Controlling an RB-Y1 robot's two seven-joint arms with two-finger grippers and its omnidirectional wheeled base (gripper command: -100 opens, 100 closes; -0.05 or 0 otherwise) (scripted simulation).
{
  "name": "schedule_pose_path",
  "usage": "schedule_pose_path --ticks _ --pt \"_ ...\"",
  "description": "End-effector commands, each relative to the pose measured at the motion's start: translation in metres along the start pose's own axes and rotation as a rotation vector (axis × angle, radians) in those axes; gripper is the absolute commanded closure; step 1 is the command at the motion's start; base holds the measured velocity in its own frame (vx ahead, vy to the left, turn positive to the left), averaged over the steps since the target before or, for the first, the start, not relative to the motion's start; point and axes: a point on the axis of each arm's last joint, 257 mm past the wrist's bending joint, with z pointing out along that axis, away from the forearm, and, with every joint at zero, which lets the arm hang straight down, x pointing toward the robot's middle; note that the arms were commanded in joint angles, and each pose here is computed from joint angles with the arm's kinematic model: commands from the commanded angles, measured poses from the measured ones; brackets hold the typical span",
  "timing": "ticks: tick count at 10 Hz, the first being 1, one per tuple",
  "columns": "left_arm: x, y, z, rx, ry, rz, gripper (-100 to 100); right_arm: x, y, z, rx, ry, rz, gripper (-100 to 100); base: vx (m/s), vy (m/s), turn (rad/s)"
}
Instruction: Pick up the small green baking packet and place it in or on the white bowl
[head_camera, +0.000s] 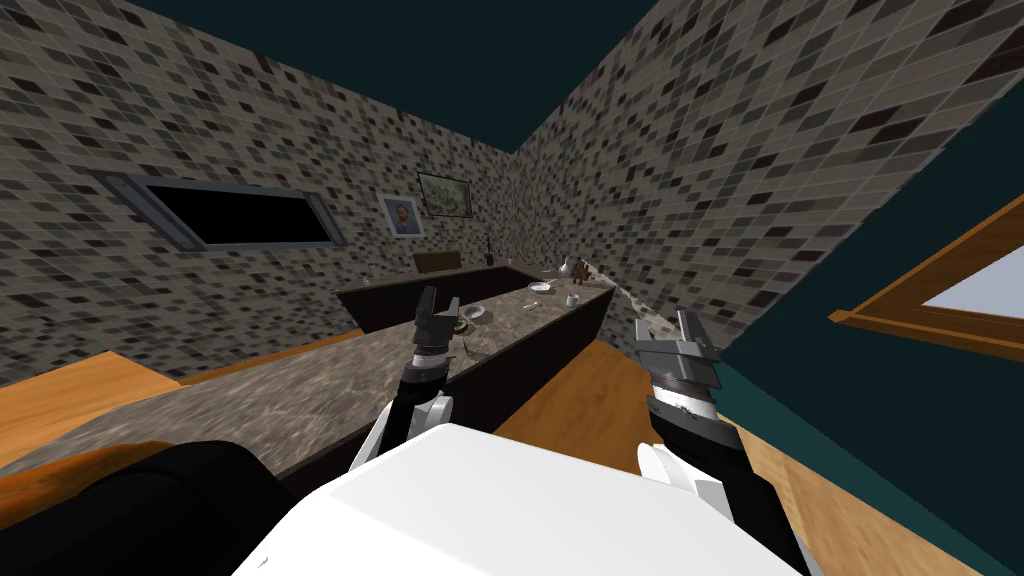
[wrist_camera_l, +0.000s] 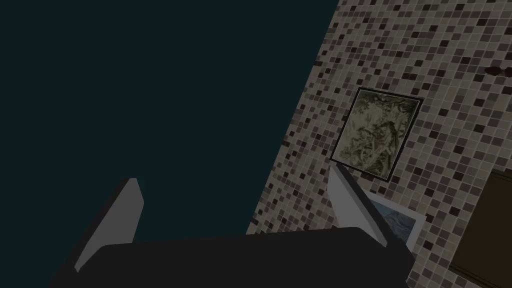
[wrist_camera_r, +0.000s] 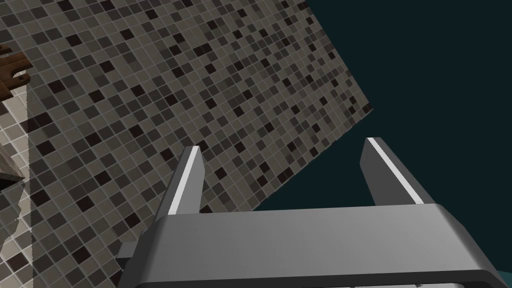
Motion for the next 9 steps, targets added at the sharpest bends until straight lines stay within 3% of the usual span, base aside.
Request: schedule_pose_path --ticks 1,5,9 --pt "0.006 0.008 -0.002 -0.015 0.036 0.02 -100 0.0 0.0 0.0 0.0 0.0 0.0 0 -0.029 0.02 -0.015" --pt "0.022 0.038 -0.012 -0.062 0.131 0.087 -100 0.0 0.0 0.0 0.0 0.0 0.0 0 -0.057 0.035 -0.028" --pt "0.035 0.084 -0.031 -0.128 0.254 0.196 -100 0.0 0.0 0.0 0.0 0.0 0.0 0 -0.075 0.047 -0.053"
